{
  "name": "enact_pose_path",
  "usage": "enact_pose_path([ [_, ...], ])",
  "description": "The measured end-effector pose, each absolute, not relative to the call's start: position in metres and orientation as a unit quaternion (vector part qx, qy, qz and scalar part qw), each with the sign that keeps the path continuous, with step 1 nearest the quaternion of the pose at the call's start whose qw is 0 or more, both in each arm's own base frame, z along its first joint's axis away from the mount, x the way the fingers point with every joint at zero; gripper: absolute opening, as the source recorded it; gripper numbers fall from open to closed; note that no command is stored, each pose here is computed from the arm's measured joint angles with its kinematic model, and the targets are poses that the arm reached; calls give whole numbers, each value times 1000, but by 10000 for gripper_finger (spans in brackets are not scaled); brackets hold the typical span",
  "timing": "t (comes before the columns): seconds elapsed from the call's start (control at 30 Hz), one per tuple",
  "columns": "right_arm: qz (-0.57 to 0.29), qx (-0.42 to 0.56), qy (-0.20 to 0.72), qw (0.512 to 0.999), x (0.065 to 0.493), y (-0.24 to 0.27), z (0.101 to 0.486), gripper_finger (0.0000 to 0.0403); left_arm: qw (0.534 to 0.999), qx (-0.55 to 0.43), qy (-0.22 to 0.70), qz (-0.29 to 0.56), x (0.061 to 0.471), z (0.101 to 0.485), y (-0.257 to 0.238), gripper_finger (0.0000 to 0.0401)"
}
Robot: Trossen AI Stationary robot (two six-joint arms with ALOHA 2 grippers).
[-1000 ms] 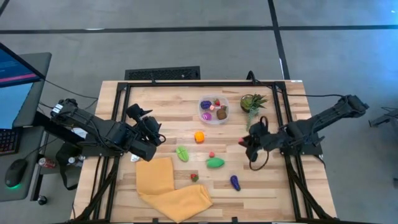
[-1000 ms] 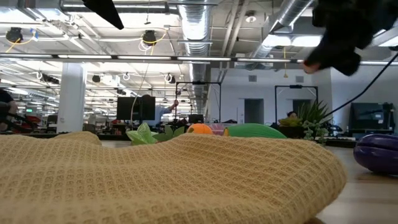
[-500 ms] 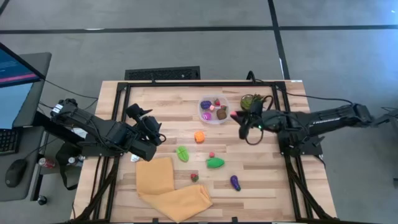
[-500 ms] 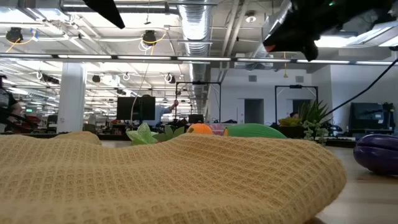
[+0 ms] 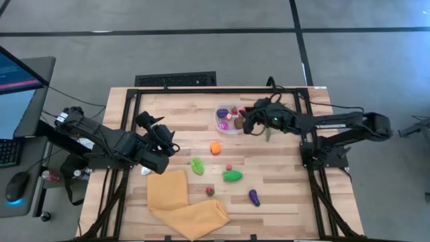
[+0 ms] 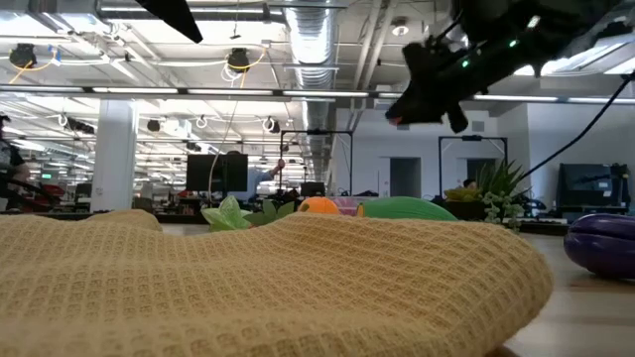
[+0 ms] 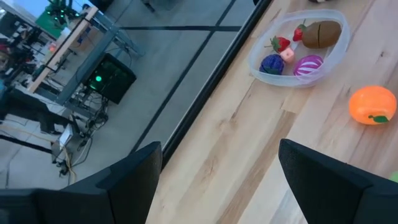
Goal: Pick and placing Produce into tupperware
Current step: Put the right peach in the transparent bin
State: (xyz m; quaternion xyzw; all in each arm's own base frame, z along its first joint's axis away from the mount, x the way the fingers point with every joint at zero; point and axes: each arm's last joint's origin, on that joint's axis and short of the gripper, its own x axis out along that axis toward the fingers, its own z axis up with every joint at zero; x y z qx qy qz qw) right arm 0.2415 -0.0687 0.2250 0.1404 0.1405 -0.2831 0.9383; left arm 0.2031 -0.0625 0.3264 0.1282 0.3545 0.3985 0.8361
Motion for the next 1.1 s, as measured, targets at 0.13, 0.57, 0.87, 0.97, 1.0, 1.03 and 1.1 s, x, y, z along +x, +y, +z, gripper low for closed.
enact_pose_path([
  [0.13,-283,160,166,931,254,-86,216,117,837,126,350,402,203,327,-62,316],
  [0.57,-291,193,286,892,298,-137,198,117,839,108,341,410,203,327,-62,316],
  [0.87,-306,209,376,849,312,-156,180,117,840,96,333,417,203,327,-62,316],
  [0.97,-295,215,391,845,316,-156,174,117,840,96,333,417,203,327,-62,316],
  [1.0,-293,216,396,843,316,-155,171,117,840,96,333,417,203,327,-62,316],
  [1.03,-292,217,401,841,316,-155,170,118,840,96,333,417,203,327,-62,316],
  [1.1,-289,213,394,846,318,-152,172,124,840,96,333,417,203,327,-62,316],
])
